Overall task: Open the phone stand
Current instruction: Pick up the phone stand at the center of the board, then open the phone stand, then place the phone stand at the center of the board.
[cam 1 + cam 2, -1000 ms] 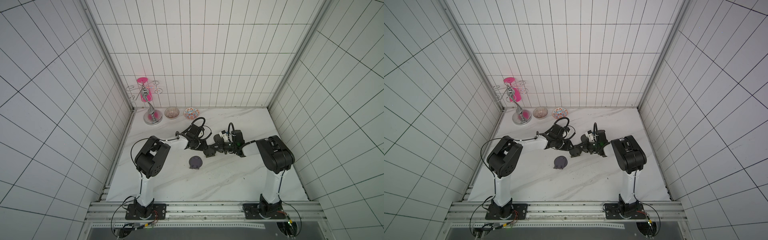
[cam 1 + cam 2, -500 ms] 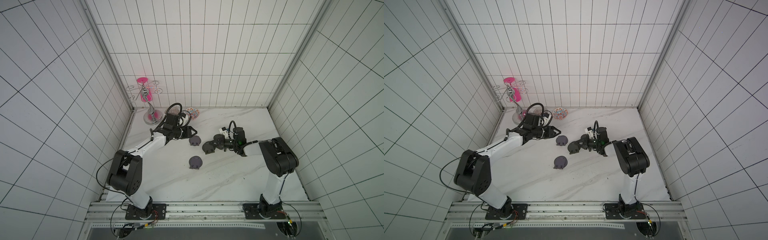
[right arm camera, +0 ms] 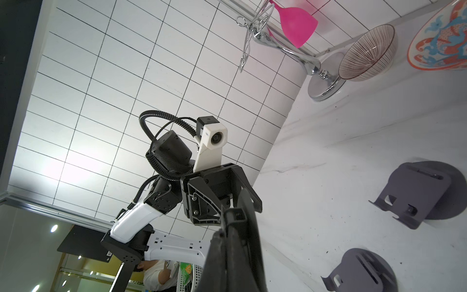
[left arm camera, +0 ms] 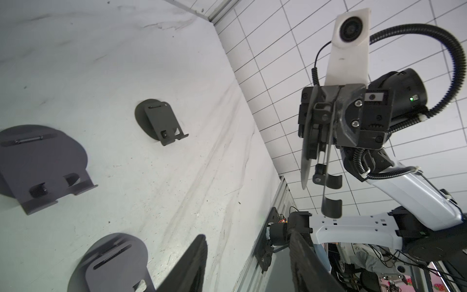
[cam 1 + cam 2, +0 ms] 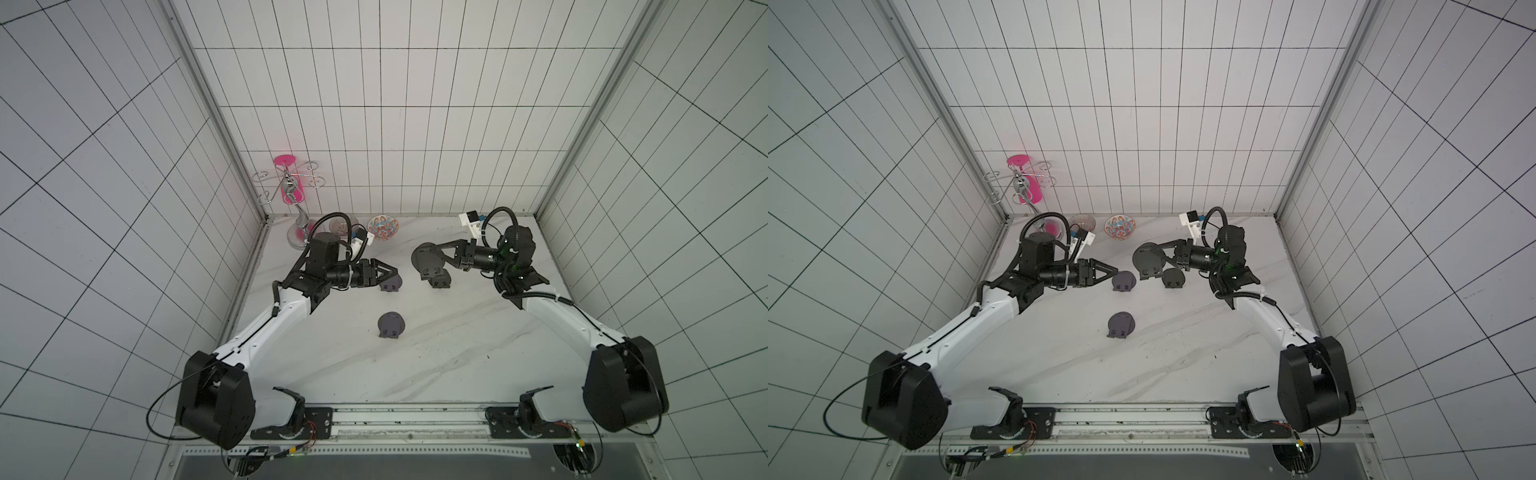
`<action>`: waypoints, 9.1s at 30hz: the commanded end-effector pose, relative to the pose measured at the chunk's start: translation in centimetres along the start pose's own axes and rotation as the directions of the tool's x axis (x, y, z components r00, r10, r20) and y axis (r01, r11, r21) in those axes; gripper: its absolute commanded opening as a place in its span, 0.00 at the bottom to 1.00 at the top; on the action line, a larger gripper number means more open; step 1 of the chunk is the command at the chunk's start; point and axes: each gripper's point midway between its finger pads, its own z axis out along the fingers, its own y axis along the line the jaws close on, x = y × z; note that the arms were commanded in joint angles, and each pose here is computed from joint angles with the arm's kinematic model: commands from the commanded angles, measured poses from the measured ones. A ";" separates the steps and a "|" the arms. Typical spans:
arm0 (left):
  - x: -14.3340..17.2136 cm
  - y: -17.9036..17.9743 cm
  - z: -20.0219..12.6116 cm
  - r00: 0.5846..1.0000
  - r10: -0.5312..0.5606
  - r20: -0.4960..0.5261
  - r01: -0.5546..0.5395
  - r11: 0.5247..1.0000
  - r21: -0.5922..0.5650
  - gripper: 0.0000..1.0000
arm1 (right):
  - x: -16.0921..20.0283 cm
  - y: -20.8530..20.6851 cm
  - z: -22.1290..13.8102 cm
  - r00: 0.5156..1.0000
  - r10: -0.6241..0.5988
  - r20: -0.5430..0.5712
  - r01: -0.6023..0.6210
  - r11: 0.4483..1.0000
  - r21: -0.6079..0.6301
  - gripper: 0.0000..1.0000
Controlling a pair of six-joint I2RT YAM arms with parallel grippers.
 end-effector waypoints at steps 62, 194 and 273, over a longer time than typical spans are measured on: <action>3.3 -2.3 4.4 0.973 -0.138 -0.185 0.170 0.970 0.171 0.00 | -0.4 12.5 4.5 0.975 -0.222 0.002 0.217 0.951 -0.219 0.00; 9.1 -5.5 6.4 0.861 -0.014 -0.508 0.218 0.913 0.344 0.00 | 9.5 4.8 -4.3 0.795 -0.605 -0.044 0.606 0.790 0.089 0.00; -0.4 -0.7 6.3 0.982 -0.075 -0.175 0.117 0.963 0.241 0.72 | -11.0 -25.8 -14.4 0.882 -0.363 0.301 0.164 0.835 0.525 0.00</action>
